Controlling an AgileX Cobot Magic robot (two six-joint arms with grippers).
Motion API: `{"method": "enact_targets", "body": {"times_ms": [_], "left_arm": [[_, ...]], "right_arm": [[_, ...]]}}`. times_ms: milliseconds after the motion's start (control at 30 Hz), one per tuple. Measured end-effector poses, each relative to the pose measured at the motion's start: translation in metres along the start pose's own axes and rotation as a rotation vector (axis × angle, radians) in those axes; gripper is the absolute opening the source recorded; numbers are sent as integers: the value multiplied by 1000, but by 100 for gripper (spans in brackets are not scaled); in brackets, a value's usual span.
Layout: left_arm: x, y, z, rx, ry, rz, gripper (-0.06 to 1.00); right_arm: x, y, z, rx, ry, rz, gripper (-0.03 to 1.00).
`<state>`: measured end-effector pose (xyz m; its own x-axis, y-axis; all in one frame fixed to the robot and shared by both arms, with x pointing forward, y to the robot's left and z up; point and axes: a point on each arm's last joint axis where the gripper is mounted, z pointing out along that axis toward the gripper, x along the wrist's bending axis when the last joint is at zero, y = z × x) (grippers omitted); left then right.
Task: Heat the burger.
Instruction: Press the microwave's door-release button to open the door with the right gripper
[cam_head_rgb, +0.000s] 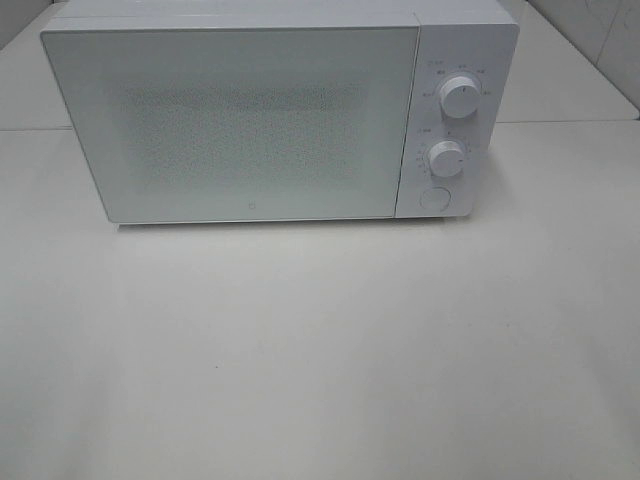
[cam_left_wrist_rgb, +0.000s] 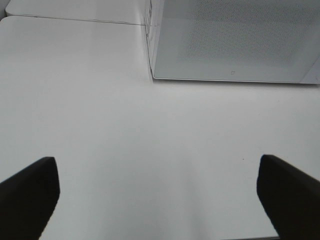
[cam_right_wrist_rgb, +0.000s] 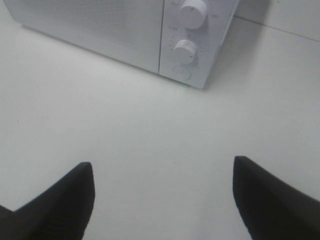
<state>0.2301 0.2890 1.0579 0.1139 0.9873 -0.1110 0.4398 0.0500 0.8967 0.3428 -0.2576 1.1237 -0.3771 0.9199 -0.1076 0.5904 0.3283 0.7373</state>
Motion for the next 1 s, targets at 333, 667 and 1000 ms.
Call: {"method": "enact_targets", "body": {"times_ms": [333, 667, 1000], "left_arm": [[0, 0, 0, 0, 0, 0, 99], [0, 0, 0, 0, 0, 0, 99], [0, 0, 0, 0, 0, 0, 99]], "right_arm": [[-15, -66, -22, -71, -170, 155, 76], [-10, -105, -25, -161, -257, 238, 76], [-5, -116, -40, -281, -282, 256, 76]]}}
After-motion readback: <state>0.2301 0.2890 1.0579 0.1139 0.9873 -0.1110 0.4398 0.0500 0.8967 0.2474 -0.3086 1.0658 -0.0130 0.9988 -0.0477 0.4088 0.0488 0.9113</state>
